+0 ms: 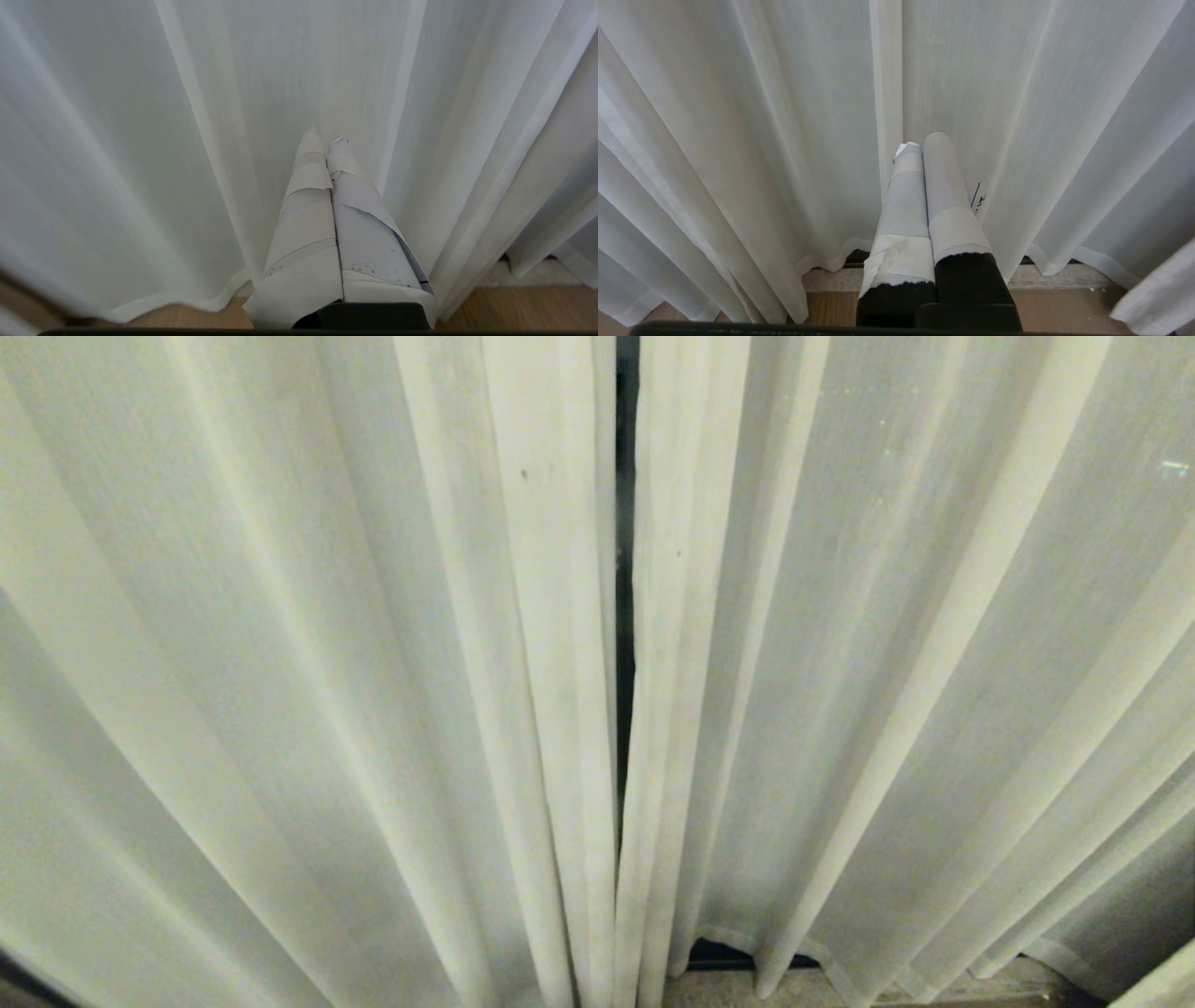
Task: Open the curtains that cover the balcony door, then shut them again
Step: Pull the outer curtains open on both sides
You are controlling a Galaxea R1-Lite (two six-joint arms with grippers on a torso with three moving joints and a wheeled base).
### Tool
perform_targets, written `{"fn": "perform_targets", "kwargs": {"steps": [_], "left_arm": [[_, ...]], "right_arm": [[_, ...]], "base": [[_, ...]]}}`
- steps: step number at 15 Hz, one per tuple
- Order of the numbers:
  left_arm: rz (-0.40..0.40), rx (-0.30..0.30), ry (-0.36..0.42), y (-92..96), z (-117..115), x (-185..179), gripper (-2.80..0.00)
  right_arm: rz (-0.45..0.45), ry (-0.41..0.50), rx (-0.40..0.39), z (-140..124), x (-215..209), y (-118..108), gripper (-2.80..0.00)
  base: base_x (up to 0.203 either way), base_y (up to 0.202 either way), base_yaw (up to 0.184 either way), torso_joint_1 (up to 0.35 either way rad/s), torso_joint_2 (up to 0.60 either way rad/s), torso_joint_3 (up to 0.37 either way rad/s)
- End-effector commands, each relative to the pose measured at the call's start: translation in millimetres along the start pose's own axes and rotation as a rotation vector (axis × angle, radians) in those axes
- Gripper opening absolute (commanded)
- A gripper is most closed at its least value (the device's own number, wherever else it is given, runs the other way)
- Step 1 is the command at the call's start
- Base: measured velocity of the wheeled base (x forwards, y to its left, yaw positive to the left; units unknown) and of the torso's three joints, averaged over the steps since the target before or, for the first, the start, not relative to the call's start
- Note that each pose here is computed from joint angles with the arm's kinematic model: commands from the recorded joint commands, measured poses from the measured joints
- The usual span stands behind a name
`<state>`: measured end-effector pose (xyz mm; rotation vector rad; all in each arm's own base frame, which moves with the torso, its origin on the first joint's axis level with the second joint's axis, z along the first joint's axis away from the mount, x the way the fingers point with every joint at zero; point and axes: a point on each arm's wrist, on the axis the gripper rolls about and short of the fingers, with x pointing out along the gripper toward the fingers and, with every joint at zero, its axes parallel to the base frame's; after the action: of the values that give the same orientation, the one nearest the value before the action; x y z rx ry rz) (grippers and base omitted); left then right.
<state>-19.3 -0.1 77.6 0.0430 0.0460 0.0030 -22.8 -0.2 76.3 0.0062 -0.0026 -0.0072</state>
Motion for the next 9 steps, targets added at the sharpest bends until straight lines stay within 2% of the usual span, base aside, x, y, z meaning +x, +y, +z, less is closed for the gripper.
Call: {"fn": "perform_targets", "kwargs": {"steps": [1,9], "left_arm": [[-0.002,0.0,-0.044,0.0,-2.4,-3.4,-2.8],[-0.003,0.0,-0.045,0.0,-2.4,-3.4,-2.8]], "right_arm": [[0.0,-0.001,0.001,0.0,0.0,0.0,-2.8],[0.0,-0.001,0.0,0.0,0.0,0.0,-2.8]], "base": [[0.0,0.0,0.0,0.0,0.0,0.0],[0.0,0.0,0.0,0.0,0.0,0.0]]}}
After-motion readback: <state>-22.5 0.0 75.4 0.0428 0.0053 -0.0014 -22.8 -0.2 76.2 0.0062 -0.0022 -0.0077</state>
